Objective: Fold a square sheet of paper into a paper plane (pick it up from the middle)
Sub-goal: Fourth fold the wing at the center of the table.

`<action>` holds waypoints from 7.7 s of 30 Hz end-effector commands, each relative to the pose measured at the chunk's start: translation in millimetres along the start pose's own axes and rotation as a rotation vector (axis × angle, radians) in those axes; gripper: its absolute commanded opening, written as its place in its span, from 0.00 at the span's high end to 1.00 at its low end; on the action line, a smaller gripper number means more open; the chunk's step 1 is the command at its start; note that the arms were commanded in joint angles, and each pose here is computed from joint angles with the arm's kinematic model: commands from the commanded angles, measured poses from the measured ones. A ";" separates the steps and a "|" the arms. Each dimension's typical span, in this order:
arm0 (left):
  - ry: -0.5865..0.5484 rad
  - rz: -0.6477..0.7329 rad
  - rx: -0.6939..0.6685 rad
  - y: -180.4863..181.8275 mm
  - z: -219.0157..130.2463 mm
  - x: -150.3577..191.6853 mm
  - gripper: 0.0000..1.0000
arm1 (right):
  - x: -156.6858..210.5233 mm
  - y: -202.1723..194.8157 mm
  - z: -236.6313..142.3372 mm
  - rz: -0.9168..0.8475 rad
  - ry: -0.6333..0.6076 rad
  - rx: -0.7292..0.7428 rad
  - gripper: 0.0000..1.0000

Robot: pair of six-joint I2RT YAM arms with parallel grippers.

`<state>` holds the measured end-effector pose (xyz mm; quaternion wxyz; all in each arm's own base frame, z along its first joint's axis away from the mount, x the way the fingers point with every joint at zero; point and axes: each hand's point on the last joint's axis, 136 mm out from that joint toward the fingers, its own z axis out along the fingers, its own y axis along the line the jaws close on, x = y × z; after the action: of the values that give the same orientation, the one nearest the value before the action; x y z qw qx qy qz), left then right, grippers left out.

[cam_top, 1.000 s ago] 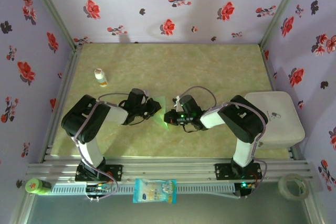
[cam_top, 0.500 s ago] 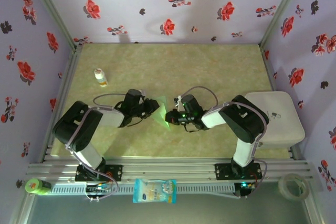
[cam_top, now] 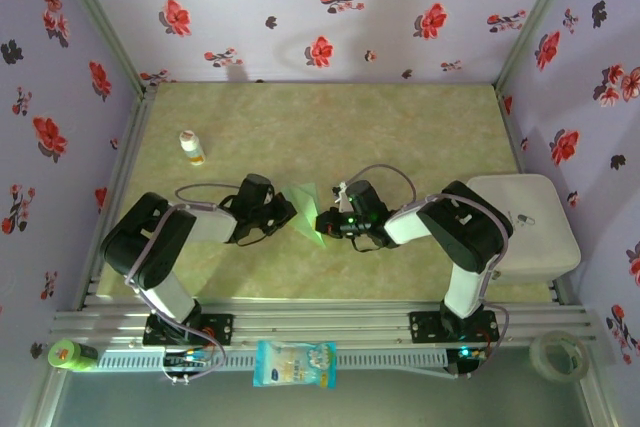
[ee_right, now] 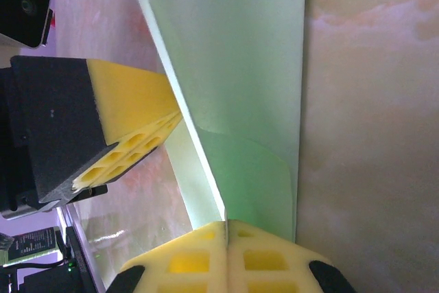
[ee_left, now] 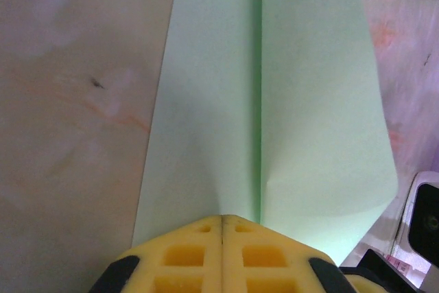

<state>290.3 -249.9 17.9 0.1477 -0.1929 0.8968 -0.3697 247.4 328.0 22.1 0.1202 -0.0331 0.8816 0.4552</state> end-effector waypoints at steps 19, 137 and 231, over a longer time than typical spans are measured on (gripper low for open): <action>0.008 -0.020 -0.093 21.3 -1.5 19.9 0.97 | 12.5 -20.8 -0.6 0.059 0.053 0.051 1.00; 0.097 0.111 -0.014 -11.8 40.0 7.6 0.94 | 58.7 -26.0 -20.0 0.218 0.208 0.066 0.88; 0.104 0.105 -0.033 -4.0 41.1 10.5 0.95 | -5.4 31.4 0.2 0.157 0.145 0.037 0.98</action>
<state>307.7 -297.3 20.4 0.1369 -0.1173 0.8987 -0.3999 244.5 337.8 50.3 0.0255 -0.0002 0.9003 0.4344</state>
